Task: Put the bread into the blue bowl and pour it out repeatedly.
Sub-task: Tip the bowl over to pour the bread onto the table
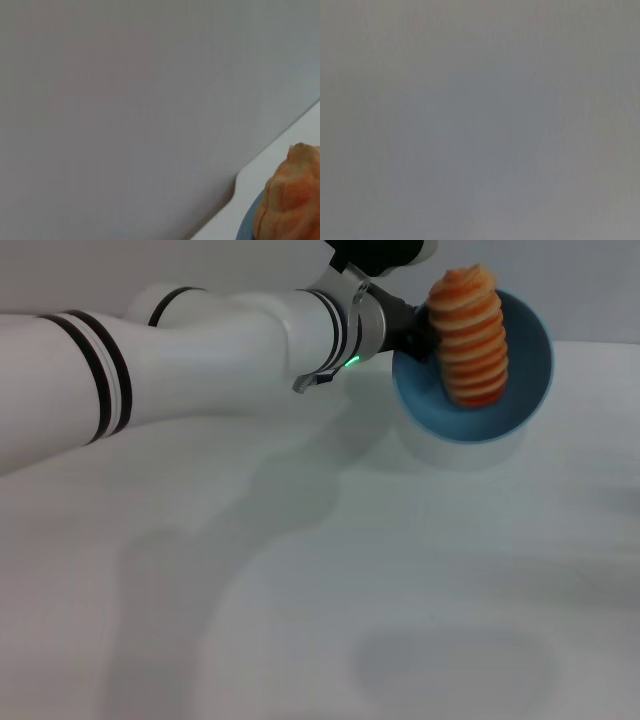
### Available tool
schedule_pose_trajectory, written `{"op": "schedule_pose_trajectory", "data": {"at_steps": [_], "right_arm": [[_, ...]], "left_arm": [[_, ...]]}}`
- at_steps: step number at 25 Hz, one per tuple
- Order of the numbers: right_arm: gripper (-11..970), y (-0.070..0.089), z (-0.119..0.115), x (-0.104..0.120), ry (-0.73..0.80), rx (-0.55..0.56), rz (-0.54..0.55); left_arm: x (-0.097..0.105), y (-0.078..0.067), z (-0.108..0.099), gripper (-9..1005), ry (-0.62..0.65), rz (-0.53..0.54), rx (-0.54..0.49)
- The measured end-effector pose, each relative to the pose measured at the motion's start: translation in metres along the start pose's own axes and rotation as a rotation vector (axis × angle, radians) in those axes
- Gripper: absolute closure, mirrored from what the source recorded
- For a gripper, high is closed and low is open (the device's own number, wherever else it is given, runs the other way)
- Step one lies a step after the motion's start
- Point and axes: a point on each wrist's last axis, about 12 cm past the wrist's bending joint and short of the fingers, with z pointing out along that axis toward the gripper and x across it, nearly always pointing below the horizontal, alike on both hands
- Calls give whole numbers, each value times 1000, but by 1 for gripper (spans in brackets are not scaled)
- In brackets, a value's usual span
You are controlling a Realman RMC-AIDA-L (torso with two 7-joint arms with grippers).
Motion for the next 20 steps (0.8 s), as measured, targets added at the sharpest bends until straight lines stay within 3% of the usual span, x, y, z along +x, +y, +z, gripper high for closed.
{"op": "schedule_pose_trajectory", "data": {"at_steps": [11, 20], "right_arm": [[251, 2, 0, 0, -25, 14, 25], [253, 0, -2, 1, -28, 25, 29]], "left_arm": [[-6, -6, -1, 996, -139, 80, -31], [-13, -14, -1, 997, -167, 108, -13]]}}
